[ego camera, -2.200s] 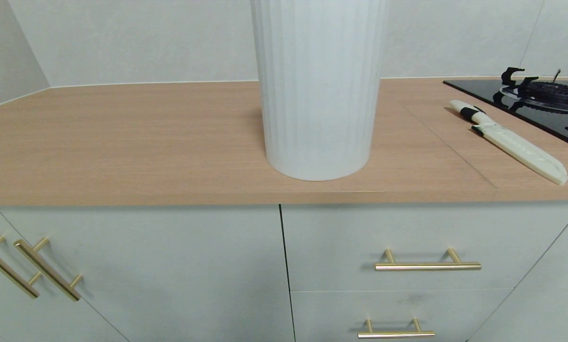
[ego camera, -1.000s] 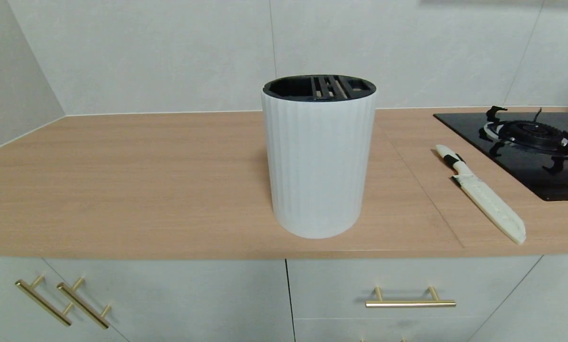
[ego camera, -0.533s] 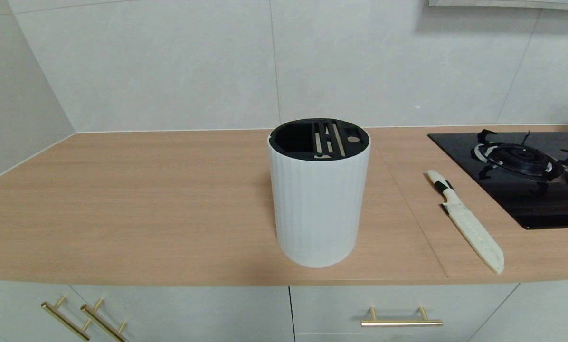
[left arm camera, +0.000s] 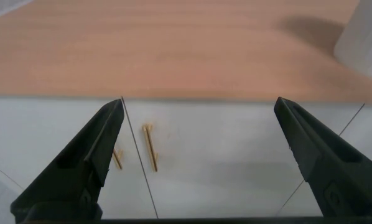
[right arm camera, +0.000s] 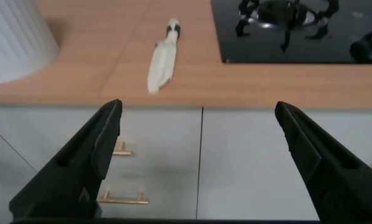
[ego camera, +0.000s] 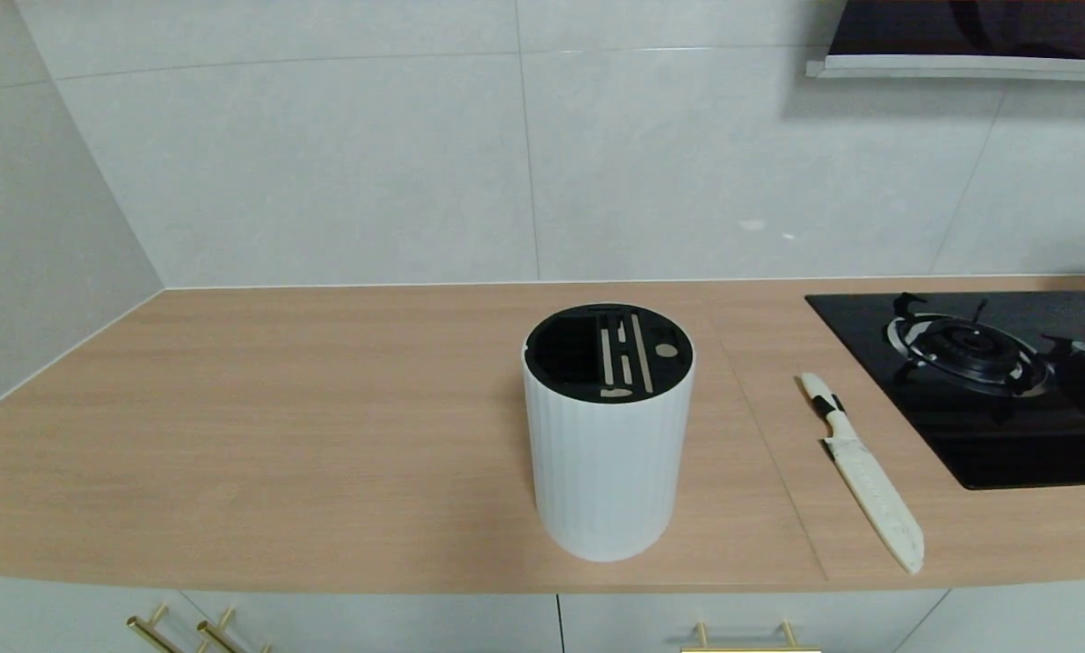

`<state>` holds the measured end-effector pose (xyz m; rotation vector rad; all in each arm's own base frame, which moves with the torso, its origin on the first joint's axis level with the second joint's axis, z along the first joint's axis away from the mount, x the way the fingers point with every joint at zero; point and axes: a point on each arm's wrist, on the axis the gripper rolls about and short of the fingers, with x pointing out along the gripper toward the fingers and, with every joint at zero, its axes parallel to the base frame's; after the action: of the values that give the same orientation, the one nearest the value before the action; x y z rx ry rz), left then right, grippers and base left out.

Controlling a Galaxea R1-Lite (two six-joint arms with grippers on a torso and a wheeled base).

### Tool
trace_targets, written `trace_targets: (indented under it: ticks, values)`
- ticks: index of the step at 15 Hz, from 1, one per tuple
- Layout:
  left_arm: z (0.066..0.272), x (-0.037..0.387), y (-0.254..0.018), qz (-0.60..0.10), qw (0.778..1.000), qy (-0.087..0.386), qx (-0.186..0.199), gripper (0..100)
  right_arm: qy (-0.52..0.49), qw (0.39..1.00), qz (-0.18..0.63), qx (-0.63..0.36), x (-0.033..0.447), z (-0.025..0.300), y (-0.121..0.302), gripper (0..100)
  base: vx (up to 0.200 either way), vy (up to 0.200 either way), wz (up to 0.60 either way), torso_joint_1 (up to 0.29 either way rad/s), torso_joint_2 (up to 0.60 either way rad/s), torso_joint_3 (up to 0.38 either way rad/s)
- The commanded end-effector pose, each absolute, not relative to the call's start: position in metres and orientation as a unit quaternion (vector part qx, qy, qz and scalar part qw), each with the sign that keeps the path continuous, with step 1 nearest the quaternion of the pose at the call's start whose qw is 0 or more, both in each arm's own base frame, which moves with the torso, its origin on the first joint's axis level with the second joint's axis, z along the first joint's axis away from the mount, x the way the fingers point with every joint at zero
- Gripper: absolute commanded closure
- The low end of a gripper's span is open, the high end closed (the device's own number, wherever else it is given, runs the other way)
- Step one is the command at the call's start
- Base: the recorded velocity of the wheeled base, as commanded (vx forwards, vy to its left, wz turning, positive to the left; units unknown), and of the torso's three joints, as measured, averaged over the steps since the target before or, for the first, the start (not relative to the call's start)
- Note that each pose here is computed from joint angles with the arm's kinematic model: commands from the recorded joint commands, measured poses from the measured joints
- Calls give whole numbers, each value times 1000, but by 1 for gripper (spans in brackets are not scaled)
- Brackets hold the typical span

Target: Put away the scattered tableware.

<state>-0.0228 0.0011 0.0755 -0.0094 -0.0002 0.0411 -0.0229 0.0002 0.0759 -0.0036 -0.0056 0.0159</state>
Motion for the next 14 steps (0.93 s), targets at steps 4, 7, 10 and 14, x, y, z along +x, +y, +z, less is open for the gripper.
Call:
trace_targets:
  ticks: [4, 7, 10, 14]
  values:
    - [75, -23, 1, 21, 1000, 0, -5, 0, -2, 1000, 8, -2, -23, 76, 0, 0, 0, 0, 0, 266, -569, -305]
    - [75, -23, 1, 21, 1000, 0, -5, 0, -2, 1000, 8, -2, -23, 76, 0, 0, 0, 0, 0, 263, -546, -286]
    - [75, -23, 1, 21, 1000, 0, -5, 0, -2, 1000, 8, -2, -23, 76, 0, 0, 0, 0, 0, 45, -89, -49]
    - [75, -23, 1, 21, 1000, 0, -5, 0, -2, 1000, 8, -2, -23, 76, 0, 0, 0, 0, 0, 0, 0, 0]
